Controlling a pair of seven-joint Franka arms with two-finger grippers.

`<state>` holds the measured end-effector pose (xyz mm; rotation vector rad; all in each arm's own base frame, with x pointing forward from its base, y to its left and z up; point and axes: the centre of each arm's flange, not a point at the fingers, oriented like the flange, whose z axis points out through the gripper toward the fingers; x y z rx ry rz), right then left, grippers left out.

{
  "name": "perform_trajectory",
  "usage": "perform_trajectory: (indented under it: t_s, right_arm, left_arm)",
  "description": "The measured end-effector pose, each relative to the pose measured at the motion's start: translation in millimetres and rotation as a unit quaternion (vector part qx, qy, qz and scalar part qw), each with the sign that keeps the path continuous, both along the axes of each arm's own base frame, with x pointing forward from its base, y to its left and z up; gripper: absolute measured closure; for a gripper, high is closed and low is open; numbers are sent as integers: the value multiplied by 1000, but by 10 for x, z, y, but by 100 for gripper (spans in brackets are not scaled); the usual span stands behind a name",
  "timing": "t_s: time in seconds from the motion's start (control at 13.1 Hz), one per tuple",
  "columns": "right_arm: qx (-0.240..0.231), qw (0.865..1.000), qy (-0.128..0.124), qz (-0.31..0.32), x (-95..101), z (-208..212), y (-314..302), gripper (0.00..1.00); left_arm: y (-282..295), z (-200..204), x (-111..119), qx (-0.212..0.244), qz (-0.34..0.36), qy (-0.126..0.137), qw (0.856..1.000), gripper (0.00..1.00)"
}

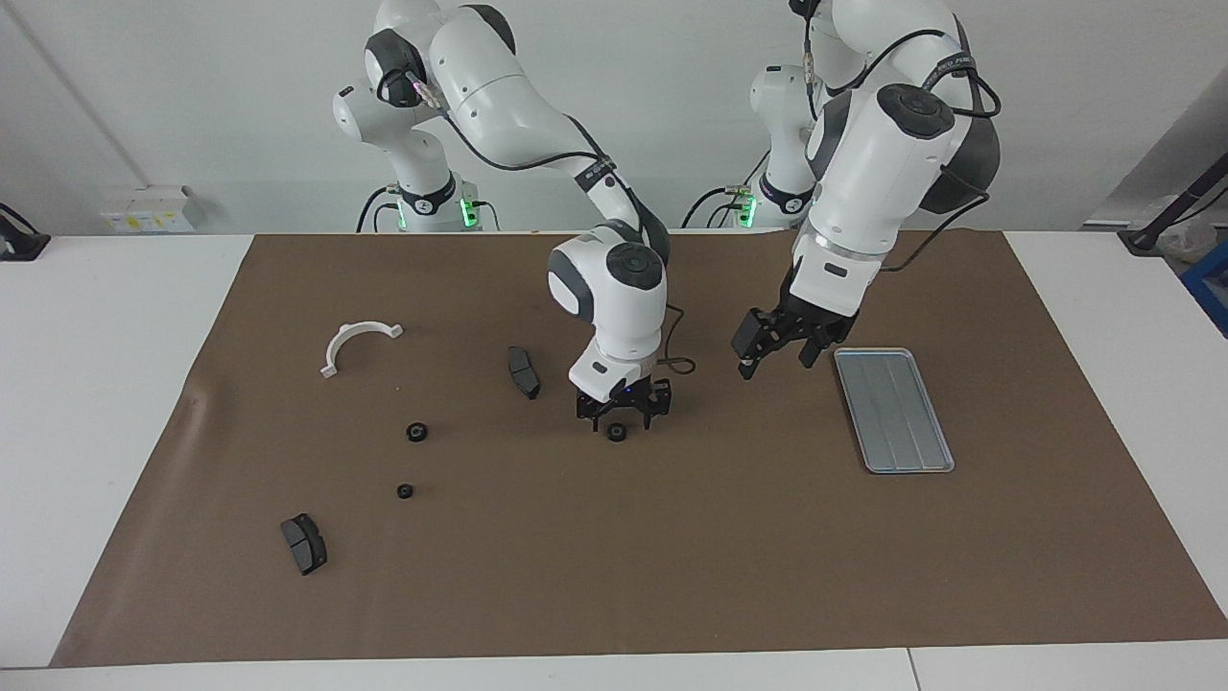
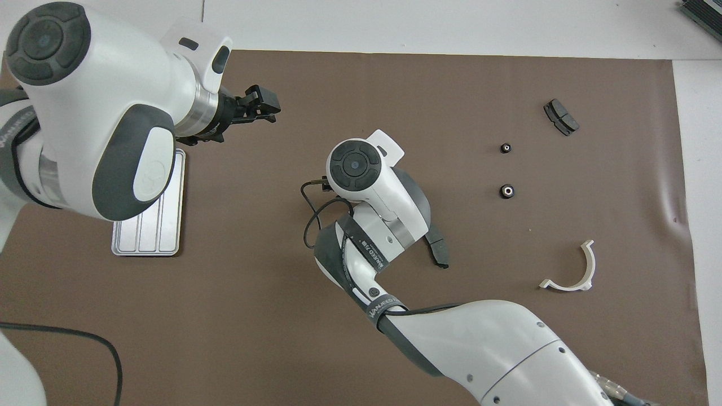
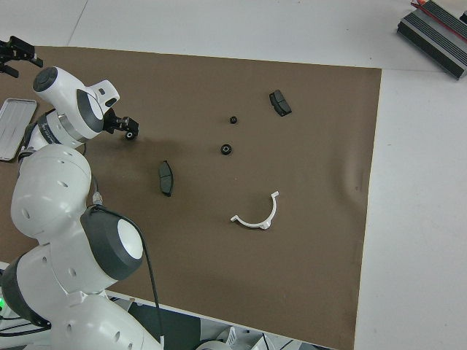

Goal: Pick bearing gear from pile to tray
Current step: 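Set the bearing mid-table with the right gripper while the left gripper approaches, then grasp the bearing with the left gripper while the right gripper reaches the pile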

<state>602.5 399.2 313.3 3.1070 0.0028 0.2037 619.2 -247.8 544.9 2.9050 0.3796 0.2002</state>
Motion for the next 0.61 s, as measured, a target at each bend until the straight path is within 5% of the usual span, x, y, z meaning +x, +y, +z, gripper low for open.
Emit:
perform_trajectory:
  t_s: [0.61]
  right_arm:
    - [9, 998, -15, -57, 17, 663, -1609, 0]
  left_arm:
    - [-1350, -951, 133, 12, 10, 26, 1000, 0]
